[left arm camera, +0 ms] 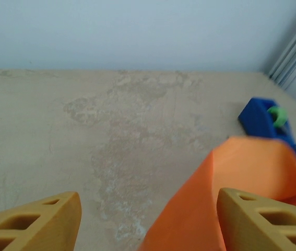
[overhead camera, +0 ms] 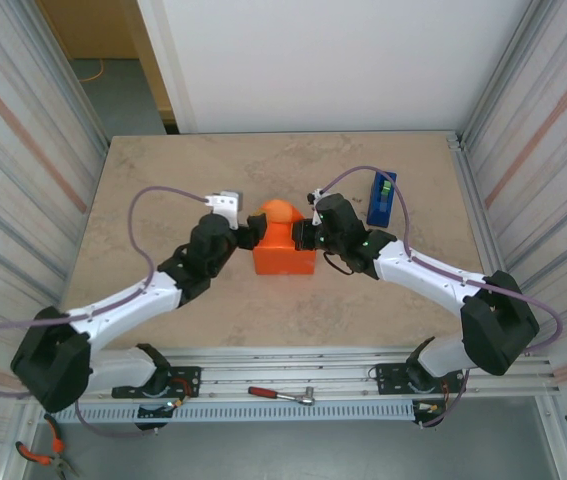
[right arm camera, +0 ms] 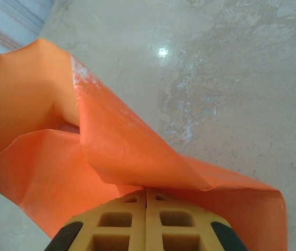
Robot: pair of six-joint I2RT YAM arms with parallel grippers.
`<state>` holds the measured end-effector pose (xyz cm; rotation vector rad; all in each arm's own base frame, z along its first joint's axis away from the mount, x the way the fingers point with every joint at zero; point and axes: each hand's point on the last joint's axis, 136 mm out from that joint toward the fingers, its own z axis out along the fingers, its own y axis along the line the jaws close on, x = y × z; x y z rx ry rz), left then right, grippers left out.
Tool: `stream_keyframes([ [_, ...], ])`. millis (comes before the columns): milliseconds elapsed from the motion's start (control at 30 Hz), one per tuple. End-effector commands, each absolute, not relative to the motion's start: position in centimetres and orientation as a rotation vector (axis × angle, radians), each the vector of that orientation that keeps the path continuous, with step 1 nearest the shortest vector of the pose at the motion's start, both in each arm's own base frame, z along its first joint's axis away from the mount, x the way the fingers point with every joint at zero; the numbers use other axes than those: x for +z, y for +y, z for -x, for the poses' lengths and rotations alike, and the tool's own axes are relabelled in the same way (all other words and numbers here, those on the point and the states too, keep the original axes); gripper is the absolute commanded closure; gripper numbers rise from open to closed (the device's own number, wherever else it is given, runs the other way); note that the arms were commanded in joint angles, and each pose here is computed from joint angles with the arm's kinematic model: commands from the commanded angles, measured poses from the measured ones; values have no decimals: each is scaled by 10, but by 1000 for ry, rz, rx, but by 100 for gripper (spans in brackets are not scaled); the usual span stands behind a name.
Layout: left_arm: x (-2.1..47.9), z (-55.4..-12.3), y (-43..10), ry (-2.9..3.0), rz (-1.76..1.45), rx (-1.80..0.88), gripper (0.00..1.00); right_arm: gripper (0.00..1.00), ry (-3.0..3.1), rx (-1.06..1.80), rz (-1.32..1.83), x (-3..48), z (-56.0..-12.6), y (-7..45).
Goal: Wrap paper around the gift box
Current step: Fold the seventh fold of the wrapping paper on the gift box.
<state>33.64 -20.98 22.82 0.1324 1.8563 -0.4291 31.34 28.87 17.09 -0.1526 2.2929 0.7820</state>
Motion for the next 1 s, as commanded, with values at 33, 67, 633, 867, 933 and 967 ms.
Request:
stream_keyframes([
  [33, 254, -330, -191, 1858, -33, -600, 31, 100, 2591, 661, 206, 97, -272, 275],
  [67, 252, -332, -184, 1871, -3, -629, 35, 100, 2591, 666, 204, 97, -272, 275],
  [633, 209, -363, -194, 2017, -10, -695, 86, 100, 2620, 705, 193, 89, -268, 280],
  [867, 212, -357, -223, 2031, -107, -696, 86, 100, 2617, 720, 193, 90, -268, 283],
  [933, 210, -352, -230, 2047, -126, -683, 86, 100, 2619, 722, 191, 89, -268, 283],
  [967, 209, -349, -233, 2052, -134, -680, 87, 100, 2617, 724, 190, 89, -268, 283],
])
